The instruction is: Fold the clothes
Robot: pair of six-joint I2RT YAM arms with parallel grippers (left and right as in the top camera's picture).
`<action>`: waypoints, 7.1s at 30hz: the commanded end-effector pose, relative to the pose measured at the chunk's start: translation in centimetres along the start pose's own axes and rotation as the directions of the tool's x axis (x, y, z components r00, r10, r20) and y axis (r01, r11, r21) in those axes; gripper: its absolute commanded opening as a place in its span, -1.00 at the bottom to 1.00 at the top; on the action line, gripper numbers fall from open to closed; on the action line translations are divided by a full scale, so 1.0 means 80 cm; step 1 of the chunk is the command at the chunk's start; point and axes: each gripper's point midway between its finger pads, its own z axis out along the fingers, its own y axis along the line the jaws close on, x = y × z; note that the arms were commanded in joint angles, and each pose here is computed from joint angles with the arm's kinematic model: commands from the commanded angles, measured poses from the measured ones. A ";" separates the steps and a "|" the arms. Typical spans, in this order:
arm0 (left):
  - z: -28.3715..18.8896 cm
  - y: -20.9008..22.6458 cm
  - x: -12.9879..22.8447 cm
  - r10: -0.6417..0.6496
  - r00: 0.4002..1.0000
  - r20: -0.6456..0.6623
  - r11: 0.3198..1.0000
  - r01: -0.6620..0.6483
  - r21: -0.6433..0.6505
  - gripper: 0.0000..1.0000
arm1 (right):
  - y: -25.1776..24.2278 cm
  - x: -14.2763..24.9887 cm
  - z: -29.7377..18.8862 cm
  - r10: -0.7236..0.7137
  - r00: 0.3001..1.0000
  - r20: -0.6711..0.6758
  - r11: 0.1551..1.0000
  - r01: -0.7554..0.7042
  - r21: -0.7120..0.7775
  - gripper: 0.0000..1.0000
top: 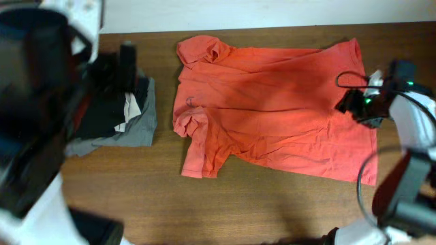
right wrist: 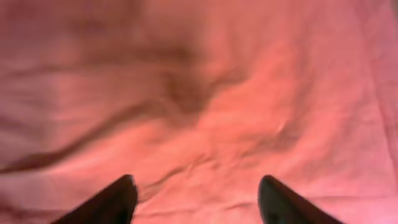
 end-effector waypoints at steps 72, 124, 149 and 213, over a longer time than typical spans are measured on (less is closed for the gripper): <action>0.161 -0.204 0.386 0.236 0.371 -0.898 0.944 0.132 0.303 -0.99 | 0.035 0.019 -0.105 0.010 0.995 0.100 0.999 -0.006 -0.039 0.43; 0.134 -0.191 0.431 0.112 0.502 -0.857 0.988 0.039 0.152 0.48 | 0.018 0.023 -0.092 0.039 0.997 0.068 0.999 -0.041 0.024 0.43; 0.377 -0.230 0.435 0.357 0.735 -0.576 0.918 -0.161 0.363 -0.04 | -0.103 0.092 0.052 0.360 0.880 -0.309 0.925 -0.292 0.245 -0.68; 0.416 -0.244 0.373 0.367 0.785 -0.499 0.913 -0.203 0.354 0.48 | -0.127 0.064 0.064 0.293 0.941 -0.170 0.947 -0.261 0.185 -0.83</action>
